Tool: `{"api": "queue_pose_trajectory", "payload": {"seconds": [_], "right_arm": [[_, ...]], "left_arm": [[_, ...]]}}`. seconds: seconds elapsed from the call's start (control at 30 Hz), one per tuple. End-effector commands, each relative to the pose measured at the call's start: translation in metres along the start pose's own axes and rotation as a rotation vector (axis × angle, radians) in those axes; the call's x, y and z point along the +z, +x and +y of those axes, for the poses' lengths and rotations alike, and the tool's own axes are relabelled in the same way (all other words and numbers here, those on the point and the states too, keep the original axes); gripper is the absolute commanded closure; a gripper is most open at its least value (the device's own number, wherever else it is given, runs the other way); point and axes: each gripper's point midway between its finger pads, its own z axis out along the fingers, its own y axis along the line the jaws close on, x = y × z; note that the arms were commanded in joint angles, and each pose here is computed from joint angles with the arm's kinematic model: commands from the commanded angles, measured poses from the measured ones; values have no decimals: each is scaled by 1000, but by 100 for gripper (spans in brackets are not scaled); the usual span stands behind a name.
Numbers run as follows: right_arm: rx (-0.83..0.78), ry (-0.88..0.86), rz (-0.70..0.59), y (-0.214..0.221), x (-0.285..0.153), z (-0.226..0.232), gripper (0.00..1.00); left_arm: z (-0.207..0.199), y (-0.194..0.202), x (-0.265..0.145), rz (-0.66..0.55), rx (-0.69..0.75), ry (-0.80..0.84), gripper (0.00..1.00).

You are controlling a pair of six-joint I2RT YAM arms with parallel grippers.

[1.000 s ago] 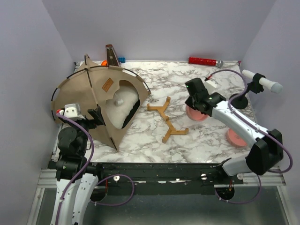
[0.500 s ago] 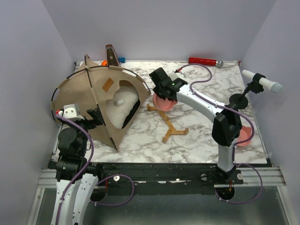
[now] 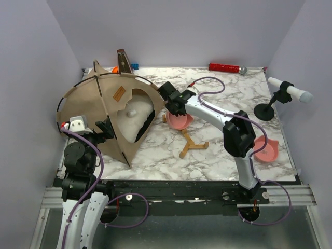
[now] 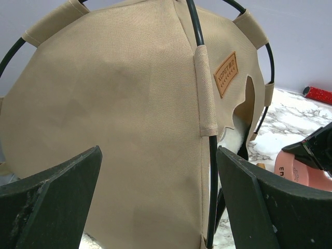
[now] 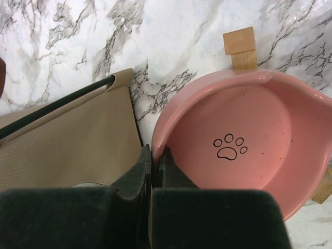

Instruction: Set up the pet tent

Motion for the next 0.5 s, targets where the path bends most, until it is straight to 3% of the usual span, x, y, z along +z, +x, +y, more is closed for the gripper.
{"api": "queue_pose_trajectory", "payload": {"seconds": [0.0, 0.47], "right_arm": [[31, 9, -93, -11, -3, 7, 100], [-6, 80, -131, 4, 26, -9, 98]], "left_arm": [[3, -2, 0, -20, 2, -16, 1], [4, -2, -1, -20, 7, -20, 1]]}}
